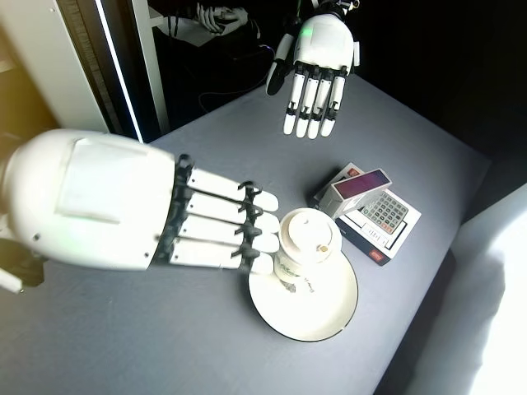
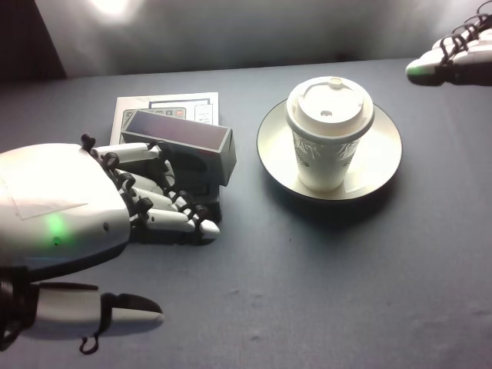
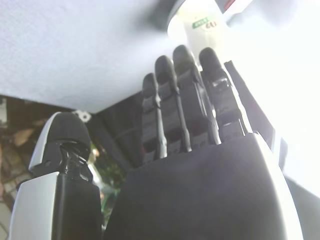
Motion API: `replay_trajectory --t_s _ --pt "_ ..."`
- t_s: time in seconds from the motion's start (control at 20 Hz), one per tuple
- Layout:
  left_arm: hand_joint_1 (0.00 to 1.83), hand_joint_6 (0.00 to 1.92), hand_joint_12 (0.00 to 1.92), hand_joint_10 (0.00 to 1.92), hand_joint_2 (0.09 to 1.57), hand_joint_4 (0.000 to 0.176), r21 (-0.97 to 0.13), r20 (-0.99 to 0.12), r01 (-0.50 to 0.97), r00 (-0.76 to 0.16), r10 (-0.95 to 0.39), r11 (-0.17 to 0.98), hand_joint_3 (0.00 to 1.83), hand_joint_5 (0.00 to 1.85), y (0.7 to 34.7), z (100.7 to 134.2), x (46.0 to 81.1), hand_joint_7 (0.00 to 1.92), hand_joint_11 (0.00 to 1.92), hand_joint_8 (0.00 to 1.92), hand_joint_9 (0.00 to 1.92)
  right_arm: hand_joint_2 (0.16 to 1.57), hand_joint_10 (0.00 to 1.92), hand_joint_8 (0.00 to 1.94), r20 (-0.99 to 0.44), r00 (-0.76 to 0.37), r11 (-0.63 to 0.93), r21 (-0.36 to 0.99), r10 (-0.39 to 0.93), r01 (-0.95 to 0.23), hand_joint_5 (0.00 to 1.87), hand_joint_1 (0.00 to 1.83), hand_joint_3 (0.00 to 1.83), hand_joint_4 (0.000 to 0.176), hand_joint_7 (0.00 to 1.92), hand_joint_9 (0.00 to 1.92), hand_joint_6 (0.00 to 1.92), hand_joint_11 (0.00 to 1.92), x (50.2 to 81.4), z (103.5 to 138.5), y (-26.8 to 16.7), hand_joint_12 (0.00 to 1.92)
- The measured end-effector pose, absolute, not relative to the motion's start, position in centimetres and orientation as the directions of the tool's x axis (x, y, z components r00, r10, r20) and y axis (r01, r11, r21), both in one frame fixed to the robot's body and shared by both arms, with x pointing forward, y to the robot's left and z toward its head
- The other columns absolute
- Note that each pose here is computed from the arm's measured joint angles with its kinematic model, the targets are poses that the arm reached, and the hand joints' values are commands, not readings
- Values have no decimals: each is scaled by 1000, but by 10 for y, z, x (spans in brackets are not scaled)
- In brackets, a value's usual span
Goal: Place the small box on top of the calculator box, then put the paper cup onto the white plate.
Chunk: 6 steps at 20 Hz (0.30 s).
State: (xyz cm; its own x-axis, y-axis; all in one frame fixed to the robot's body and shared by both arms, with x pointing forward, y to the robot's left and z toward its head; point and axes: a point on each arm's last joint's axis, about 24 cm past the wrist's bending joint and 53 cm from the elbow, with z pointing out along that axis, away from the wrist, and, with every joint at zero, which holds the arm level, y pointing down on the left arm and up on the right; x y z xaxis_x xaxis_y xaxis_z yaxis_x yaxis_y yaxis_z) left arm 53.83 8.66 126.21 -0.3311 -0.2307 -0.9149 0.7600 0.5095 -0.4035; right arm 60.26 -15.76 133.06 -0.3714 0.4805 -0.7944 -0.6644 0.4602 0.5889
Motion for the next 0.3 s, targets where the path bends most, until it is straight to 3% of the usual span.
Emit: replay_trajectory --t_s 0.1,0.15,0.2,0.25,0.3 --pt "381 13 1117 86 1338 0 -412 -911 759 -338 -234 505 2 662 87 1262 538 855 256 34 805 1072 53 21 -808 -361 455 569 466 -685 442 832 4 0 497 433 32 0 597 1332 -152 1095" --pt "369 29 1305 134 1362 0 -411 -912 760 -338 -234 503 4 754 86 1262 538 944 278 56 877 1087 62 22 -812 -357 441 560 462 -702 542 863 2 0 595 516 37 0 593 1335 -149 1213" --pt "339 43 1381 380 1387 0 -412 -911 760 -339 -234 503 2 909 86 1262 538 1038 340 107 863 1102 104 62 -813 -354 430 555 462 -713 653 863 6 0 717 624 73 65 590 1338 -146 1270" --pt "388 89 1454 784 1392 0 -412 -911 760 -338 -235 503 0 990 86 1263 538 964 374 411 735 1116 144 71 -812 -354 421 554 464 -718 726 856 1 0 800 689 80 113 589 1340 -146 1277" --pt "417 1207 1736 1425 1439 0 -412 -911 761 -337 -238 501 0 757 86 1264 538 775 393 1280 613 1216 294 157 -814 -347 419 548 465 -724 751 932 0 57 955 791 1072 164 588 1343 -145 1461"
